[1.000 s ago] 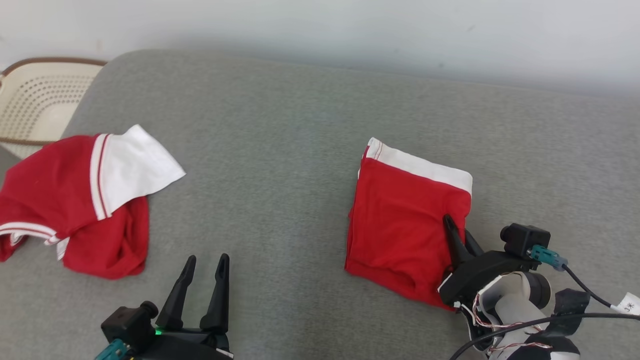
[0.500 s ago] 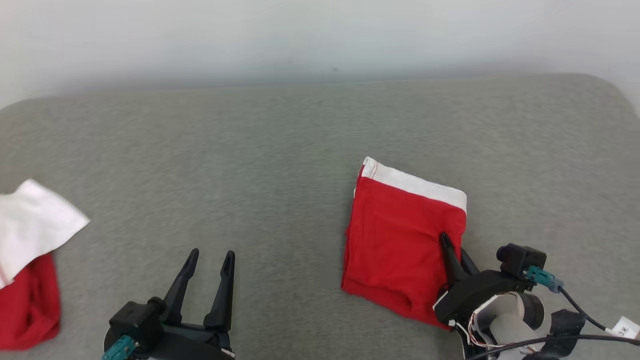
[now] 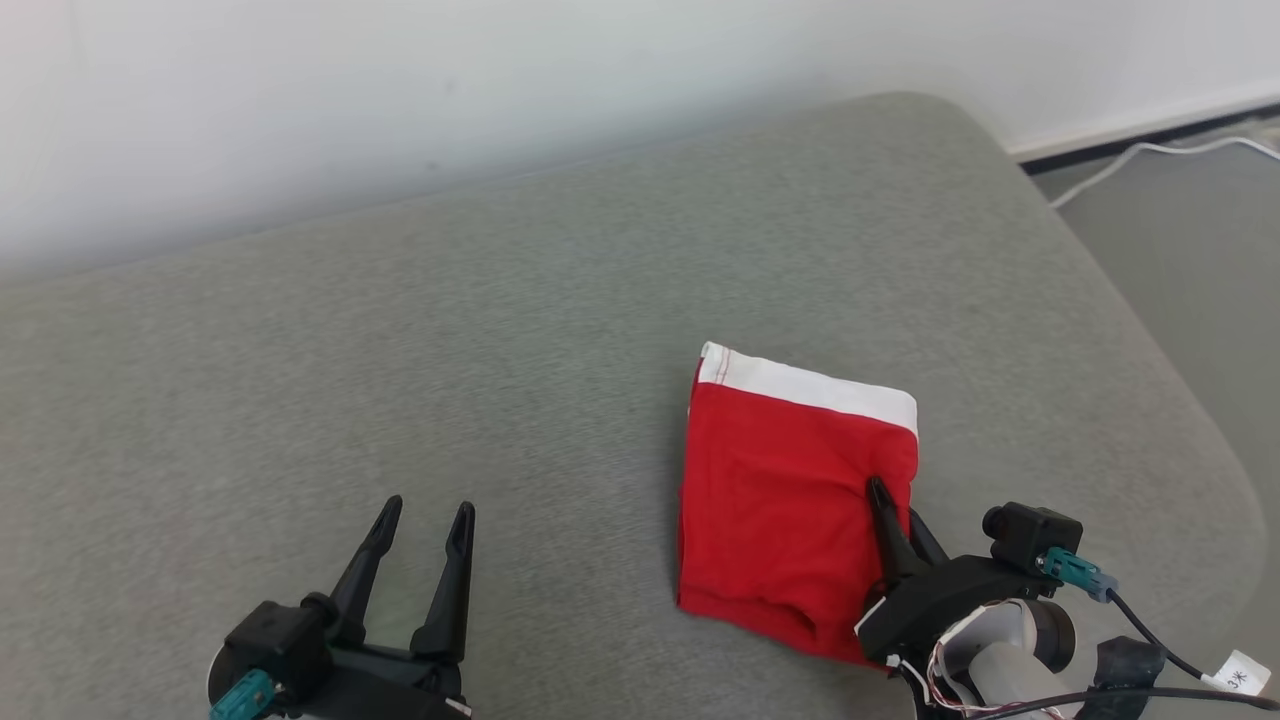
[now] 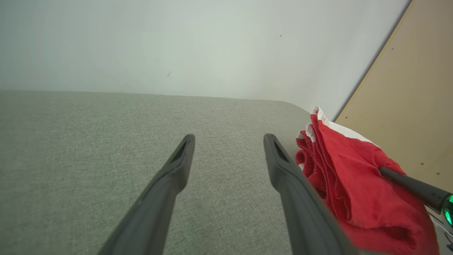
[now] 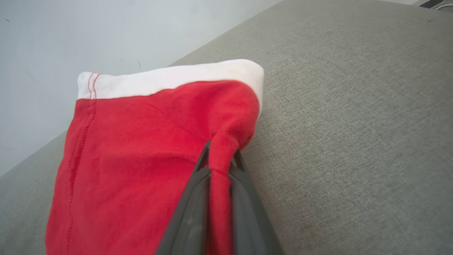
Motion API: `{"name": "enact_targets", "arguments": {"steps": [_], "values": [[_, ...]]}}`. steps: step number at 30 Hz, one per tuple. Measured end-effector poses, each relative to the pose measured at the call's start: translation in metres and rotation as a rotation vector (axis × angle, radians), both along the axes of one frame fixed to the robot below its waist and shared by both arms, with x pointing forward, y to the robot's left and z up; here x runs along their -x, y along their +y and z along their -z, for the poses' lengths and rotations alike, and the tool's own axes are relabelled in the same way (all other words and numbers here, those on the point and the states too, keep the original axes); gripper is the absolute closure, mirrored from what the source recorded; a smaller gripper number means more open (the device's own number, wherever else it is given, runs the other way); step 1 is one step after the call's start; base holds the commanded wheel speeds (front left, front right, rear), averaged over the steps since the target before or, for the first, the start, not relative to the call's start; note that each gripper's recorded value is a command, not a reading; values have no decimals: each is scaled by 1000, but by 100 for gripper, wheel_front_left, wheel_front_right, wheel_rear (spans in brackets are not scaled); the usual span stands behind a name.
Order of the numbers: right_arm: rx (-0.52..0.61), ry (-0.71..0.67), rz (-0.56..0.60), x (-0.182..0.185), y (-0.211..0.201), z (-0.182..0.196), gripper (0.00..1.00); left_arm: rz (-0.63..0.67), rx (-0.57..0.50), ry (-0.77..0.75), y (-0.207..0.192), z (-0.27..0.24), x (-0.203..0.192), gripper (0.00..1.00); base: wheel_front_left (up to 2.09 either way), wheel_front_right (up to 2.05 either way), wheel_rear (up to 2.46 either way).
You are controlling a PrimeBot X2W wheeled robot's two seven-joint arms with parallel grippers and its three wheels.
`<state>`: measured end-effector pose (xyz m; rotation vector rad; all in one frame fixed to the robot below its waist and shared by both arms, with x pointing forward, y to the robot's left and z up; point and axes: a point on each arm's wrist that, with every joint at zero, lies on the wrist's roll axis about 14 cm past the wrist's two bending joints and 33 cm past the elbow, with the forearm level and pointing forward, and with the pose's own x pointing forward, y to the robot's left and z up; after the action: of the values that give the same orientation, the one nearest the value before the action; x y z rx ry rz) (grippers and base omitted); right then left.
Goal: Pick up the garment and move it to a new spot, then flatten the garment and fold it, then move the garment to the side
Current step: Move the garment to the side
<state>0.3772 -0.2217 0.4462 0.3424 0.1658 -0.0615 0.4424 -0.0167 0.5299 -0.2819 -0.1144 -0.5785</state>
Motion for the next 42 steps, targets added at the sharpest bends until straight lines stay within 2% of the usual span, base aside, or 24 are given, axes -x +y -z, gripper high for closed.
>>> {"name": "enact_targets", "arguments": {"steps": [5, 8, 14, 23, 30, 42], "values": [[6, -7, 58, 11, -18, -3, 100, 81, 17, -20, -29, -6, 2, 0, 0, 0, 0], [55, 11, 55, 12, -26, 0, 100, 106, 21, -18, -38, -3, 1, 0, 0, 0, 0], [221, -36, 4, -24, -41, -27, 100, 110, 12, -22, -40, 4, -8, 0, 0, 0, 0], [427, -42, 8, -84, -83, -52, 100, 41, -7, -28, -12, 12, -25, 0, 0, 0, 0], [496, 11, 58, -116, -115, -50, 100, -27, -33, 2, 18, 29, -33, 0, 0, 0, 0], [570, 61, 131, -143, -150, -43, 100, -97, -66, 49, 48, 53, -42, 0, 0, 0, 0]]}}
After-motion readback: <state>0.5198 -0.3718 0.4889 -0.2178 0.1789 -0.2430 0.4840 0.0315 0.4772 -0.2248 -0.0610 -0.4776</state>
